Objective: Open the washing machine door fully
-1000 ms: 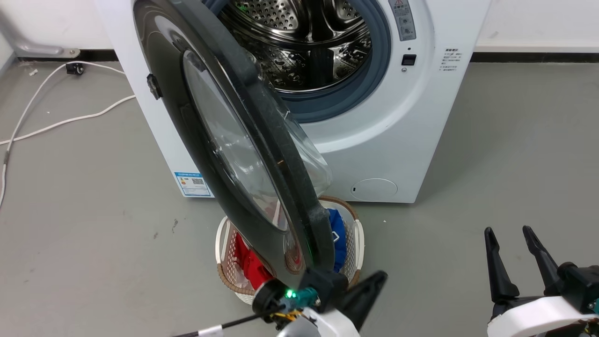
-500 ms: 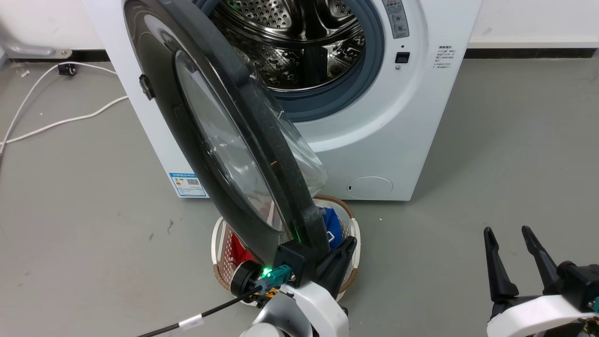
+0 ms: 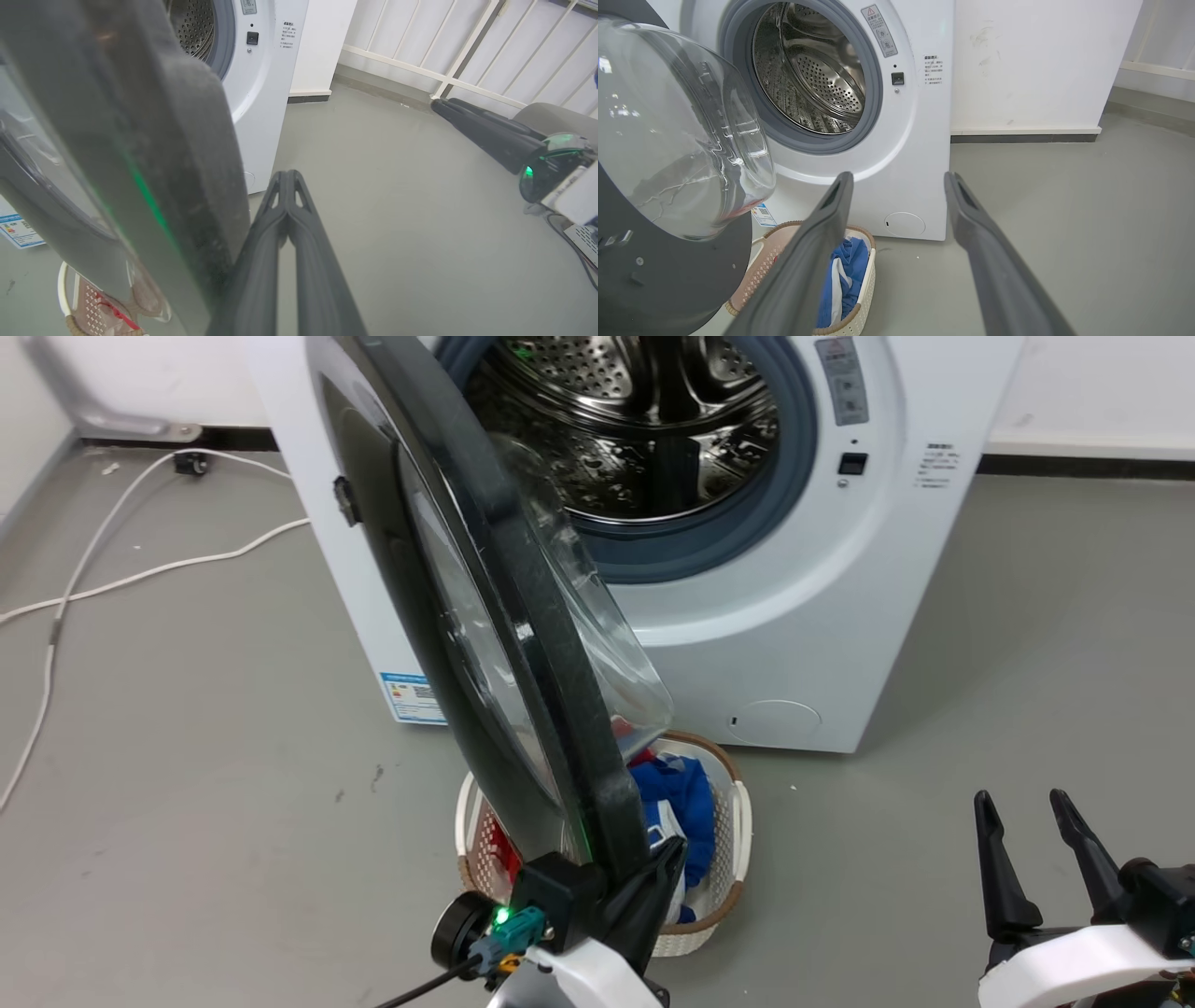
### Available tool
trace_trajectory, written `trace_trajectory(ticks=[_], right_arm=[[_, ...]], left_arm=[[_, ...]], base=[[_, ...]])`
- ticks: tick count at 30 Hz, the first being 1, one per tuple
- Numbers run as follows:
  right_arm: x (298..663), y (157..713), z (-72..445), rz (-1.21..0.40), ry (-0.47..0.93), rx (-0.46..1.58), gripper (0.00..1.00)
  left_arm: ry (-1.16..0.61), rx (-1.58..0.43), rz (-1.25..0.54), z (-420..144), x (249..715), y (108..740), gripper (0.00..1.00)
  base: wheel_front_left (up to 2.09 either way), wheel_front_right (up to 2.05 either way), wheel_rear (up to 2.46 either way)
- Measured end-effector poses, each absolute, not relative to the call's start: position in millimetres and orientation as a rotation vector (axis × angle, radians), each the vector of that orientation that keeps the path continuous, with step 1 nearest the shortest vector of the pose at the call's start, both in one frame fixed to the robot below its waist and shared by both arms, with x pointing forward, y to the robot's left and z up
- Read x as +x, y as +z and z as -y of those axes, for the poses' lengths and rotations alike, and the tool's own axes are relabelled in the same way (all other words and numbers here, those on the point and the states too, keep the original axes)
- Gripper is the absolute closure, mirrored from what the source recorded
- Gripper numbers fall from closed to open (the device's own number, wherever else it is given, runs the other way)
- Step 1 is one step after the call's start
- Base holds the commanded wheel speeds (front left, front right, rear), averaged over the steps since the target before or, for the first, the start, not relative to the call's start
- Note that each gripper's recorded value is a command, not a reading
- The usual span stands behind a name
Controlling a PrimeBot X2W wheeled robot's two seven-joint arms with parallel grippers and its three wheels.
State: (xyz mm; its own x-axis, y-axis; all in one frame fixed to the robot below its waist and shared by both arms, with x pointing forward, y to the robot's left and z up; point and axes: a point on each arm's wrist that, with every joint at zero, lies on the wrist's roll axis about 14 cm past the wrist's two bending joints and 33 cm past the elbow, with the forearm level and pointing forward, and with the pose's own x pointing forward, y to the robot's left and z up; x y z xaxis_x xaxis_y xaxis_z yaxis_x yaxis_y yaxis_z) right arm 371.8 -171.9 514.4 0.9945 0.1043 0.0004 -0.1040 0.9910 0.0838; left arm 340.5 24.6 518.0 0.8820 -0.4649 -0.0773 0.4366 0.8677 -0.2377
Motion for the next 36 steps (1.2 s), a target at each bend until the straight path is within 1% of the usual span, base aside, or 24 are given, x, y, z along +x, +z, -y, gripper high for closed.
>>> trace_trajectory(ticks=[8, 17, 27, 36], right_arm=[[380.5, 516.8, 156.2, 0.002, 0.151, 0.084, 0.0], [392.8, 517.3, 128.0, -0.001, 0.234, 0.076, 0.0], [406.9, 519.3, 87.5, 0.001, 0.346, 0.067, 0.0], [417.2, 516.1, 76.5, -0.01, 0.378, 0.069, 0.0]], left_arm=[[-0.366, -0.204, -0.102, -56.9, 333.2, 524.0, 1.0], [-0.218, -0.211, -0.073, -98.7, 319.9, 524.8, 1.0], [0.017, -0.209, 0.008, -166.3, 308.0, 532.4, 1.0], [0.254, -0.208, 0.008, -250.7, 304.2, 519.9, 1.0]], base=[[0.0, 0.0, 0.0], [0.0, 0.0, 0.0], [0.0, 0.0, 0.0], [0.0, 0.0, 0.0]])
